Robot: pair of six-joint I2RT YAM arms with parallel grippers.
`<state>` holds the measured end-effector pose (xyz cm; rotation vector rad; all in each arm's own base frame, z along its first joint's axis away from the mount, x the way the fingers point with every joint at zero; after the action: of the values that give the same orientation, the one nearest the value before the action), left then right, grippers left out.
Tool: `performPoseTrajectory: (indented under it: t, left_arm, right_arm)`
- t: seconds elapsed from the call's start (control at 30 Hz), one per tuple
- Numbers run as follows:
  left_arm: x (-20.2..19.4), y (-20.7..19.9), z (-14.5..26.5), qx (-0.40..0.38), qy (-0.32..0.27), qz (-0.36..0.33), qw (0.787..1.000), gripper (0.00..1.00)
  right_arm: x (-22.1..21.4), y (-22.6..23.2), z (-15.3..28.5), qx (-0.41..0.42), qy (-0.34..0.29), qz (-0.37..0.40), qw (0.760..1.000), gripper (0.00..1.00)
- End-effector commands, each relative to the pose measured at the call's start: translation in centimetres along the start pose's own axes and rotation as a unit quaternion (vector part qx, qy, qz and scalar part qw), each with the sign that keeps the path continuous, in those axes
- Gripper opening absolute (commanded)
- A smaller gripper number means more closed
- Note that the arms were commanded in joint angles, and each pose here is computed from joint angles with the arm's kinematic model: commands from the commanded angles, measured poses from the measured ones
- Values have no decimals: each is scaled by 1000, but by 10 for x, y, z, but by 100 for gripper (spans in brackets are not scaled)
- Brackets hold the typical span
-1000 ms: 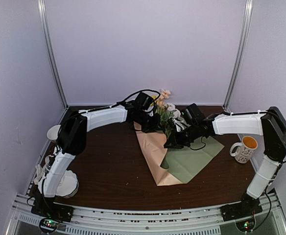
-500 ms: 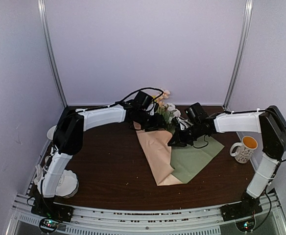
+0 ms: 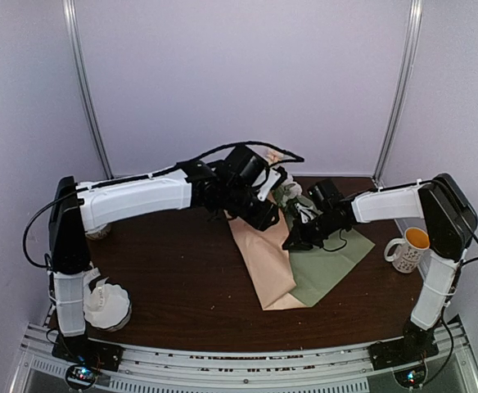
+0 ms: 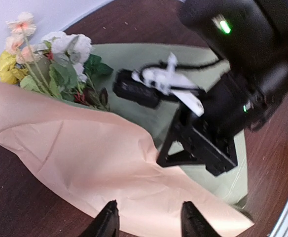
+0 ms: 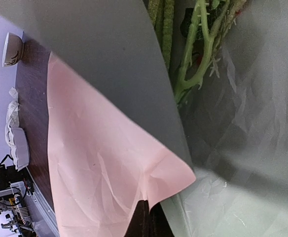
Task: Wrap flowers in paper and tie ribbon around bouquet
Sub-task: Press the fold line on the 2/3-folded wrapping paper.
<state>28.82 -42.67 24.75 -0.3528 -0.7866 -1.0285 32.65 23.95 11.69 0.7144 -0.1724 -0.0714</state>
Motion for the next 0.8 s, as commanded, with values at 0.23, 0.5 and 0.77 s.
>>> performPoseTrajectory:
  t: [0.23,0.5,0.77]
  left_arm:
    - [-66,-70,-56,19,138,-197,970,40]
    - [-91,-85,-83,-15,161,-258,953,43]
    - [-106,-91,-95,-41,161,-287,943,44]
  right_arm:
    - [20,17,5,20,-28,18,999,0]
    - [25,14,4,22,-64,-5,998,0]
    - [20,10,10,28,-83,-22,996,0]
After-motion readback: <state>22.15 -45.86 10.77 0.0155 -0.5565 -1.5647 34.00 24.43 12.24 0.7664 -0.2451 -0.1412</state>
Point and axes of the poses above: each gripper's point midway between its finger pads, its own z axis back along the fingers, its own y axis along the line the jaws close on, x = y × z, the point moved 7 cm from there along z, back along the fingers, and after that the axes turned 15 degrees about -z, right-handed, at the moved point
